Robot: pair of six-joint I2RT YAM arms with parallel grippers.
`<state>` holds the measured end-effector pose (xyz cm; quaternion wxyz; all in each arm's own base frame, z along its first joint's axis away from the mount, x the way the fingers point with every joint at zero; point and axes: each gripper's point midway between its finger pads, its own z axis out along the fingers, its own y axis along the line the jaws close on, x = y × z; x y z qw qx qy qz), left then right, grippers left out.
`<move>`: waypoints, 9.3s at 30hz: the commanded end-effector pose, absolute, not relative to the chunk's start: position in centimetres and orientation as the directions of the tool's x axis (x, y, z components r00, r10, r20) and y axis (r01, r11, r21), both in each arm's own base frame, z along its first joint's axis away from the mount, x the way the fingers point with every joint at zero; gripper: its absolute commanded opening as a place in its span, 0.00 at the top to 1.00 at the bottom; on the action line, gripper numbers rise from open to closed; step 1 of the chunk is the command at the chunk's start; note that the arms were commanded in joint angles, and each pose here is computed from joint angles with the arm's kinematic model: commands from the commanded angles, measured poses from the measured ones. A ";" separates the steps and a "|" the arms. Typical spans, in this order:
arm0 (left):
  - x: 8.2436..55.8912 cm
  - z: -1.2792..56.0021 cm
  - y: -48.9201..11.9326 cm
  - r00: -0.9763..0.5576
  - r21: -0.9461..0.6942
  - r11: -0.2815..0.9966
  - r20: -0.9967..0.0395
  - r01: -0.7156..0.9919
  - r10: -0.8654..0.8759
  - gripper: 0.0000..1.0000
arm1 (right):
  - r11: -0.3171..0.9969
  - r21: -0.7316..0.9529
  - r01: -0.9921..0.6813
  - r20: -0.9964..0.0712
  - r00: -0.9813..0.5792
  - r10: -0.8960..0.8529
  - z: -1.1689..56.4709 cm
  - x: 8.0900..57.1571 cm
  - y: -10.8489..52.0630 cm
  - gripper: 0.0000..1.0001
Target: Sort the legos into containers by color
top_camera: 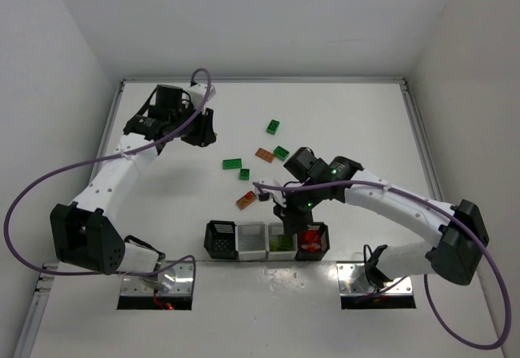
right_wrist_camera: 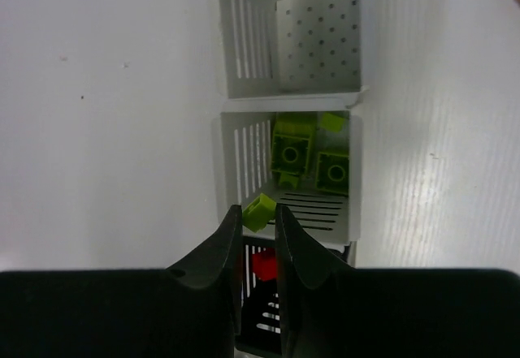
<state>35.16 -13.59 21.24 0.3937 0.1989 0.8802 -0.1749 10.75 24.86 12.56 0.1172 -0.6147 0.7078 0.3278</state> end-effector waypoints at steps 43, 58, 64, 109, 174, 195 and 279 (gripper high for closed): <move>13.8 15.6 -33.8 -0.219 -0.141 0.169 -0.695 0.975 0.685 0.81 | 0.962 0.266 -0.053 -0.675 -0.723 0.147 15.6 31.7 -0.3 0.51; 13.0 14.6 -35.3 -0.157 -0.073 0.146 -0.667 0.987 0.729 0.48 | 0.932 0.323 -0.164 -0.656 -0.749 0.096 14.7 30.9 1.6 0.50; 13.6 17.0 -36.3 -0.136 -0.048 0.144 -0.694 0.988 0.707 0.43 | 0.923 0.340 -0.177 -0.643 -0.761 0.091 14.6 31.3 1.8 0.50; 36.6 19.3 -13.2 -0.656 -0.173 0.883 -0.734 0.436 0.180 0.12 | 0.674 0.082 -0.734 -0.429 -0.637 -0.641 1.6 43.4 22.1 0.18; 54.5 3.0 -33.4 -0.618 -0.004 0.889 -0.720 0.459 0.315 0.52 | 0.422 0.367 -0.829 -0.717 -0.541 -0.439 21.0 24.9 19.8 0.97; 49.9 28.0 -16.4 -0.452 -0.163 0.943 -0.892 0.291 -0.015 0.99 | 0.002 0.271 -0.963 -0.689 -0.195 -0.698 17.1 15.1 32.2 0.97; 10.5 13.1 -26.0 0.098 -0.047 -0.121 -0.342 0.992 0.935 0.52 | 0.453 0.302 -0.838 -0.494 -0.545 -0.677 7.0 33.5 31.5 0.43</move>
